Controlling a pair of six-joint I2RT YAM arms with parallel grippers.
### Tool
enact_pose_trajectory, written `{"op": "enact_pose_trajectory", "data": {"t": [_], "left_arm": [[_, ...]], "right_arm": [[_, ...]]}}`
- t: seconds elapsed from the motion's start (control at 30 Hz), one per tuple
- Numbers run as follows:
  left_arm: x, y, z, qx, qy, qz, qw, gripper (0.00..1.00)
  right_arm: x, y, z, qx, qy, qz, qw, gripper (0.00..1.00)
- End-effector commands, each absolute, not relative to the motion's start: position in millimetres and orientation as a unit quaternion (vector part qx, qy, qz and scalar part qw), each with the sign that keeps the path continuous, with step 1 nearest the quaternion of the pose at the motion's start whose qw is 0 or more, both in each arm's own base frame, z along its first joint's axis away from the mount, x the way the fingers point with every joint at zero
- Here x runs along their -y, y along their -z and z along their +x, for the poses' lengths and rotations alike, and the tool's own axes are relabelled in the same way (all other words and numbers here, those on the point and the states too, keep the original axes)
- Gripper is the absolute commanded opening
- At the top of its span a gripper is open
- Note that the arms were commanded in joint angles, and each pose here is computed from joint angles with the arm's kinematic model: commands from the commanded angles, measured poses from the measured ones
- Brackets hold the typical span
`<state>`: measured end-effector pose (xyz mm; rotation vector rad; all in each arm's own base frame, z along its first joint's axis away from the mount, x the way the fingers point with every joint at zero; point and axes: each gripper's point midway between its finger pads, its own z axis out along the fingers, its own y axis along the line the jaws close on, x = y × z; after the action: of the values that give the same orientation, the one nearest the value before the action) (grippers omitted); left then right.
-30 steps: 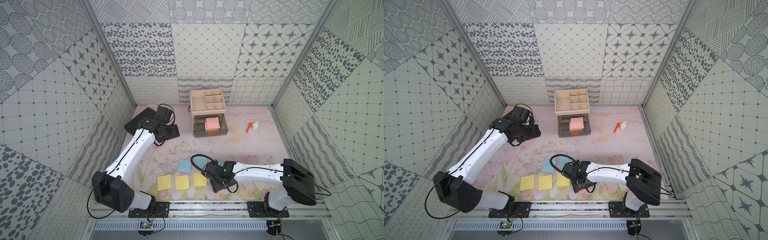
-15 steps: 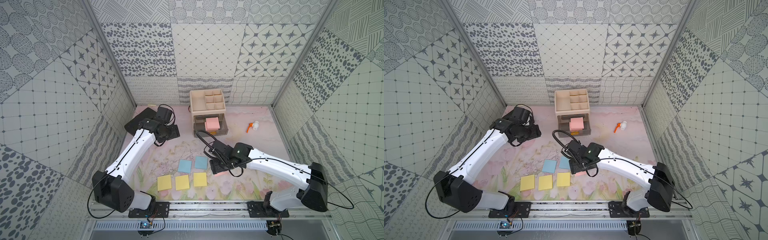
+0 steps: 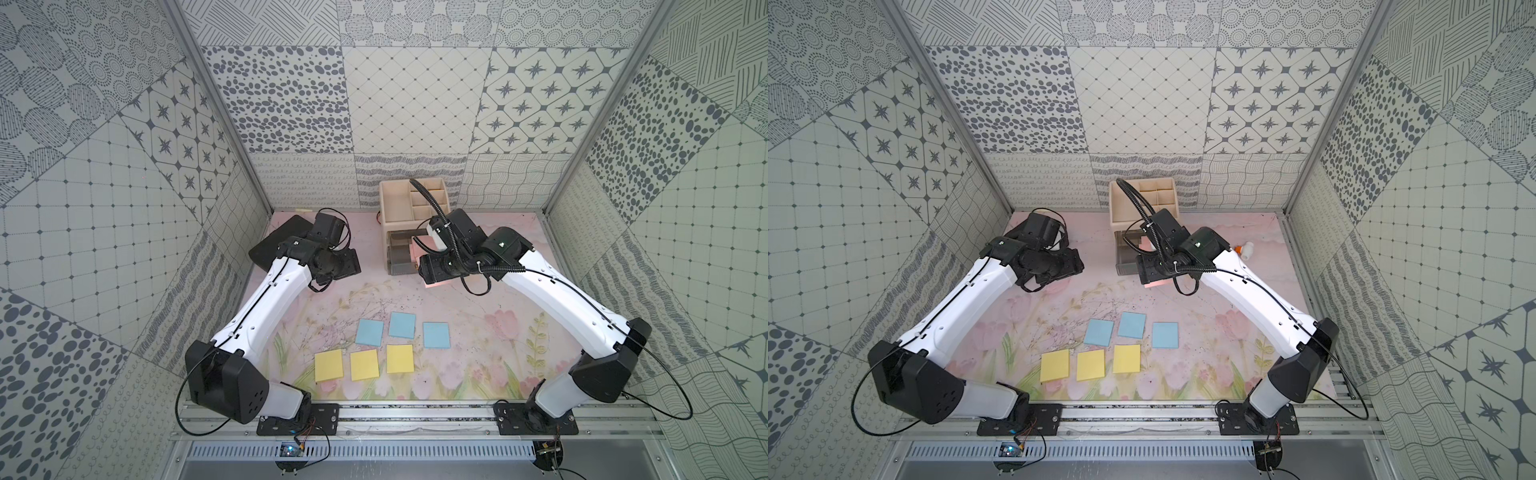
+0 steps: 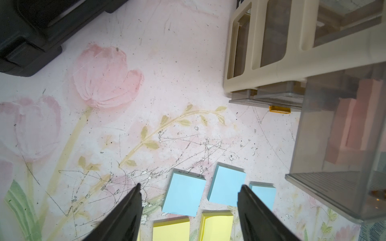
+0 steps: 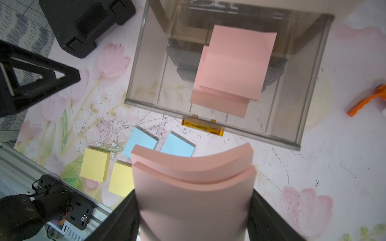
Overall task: Please put the sticky notes in the drawer by color
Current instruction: Place the sticky notes in the drawer.
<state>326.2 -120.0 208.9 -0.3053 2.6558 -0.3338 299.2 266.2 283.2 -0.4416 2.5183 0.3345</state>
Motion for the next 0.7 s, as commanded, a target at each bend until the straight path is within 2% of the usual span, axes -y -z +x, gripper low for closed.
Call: {"op": "enact_pose_trajectory", "data": {"t": [0.0,0.27,0.67], "left_arm": [[124.8,-216.7,332.8,-0.955,0.141,-0.116,0.232,0.75],[124.9,-216.3,333.0,-0.956,0.141,-0.113,0.232,0.75],[124.3,-213.4,337.1,-0.958,0.132,-0.109,0.231,0.75]], "right_arm": [[-275.3,-302.0,324.5,-0.922,-0.128,-0.191,0.311,0.77],[-281.5,-312.4,371.5,-0.914,-0.123,-0.182,0.341,0.77],[-279.9,-274.2,402.1,-0.921,-0.081,-0.177,0.337,0.77]]}}
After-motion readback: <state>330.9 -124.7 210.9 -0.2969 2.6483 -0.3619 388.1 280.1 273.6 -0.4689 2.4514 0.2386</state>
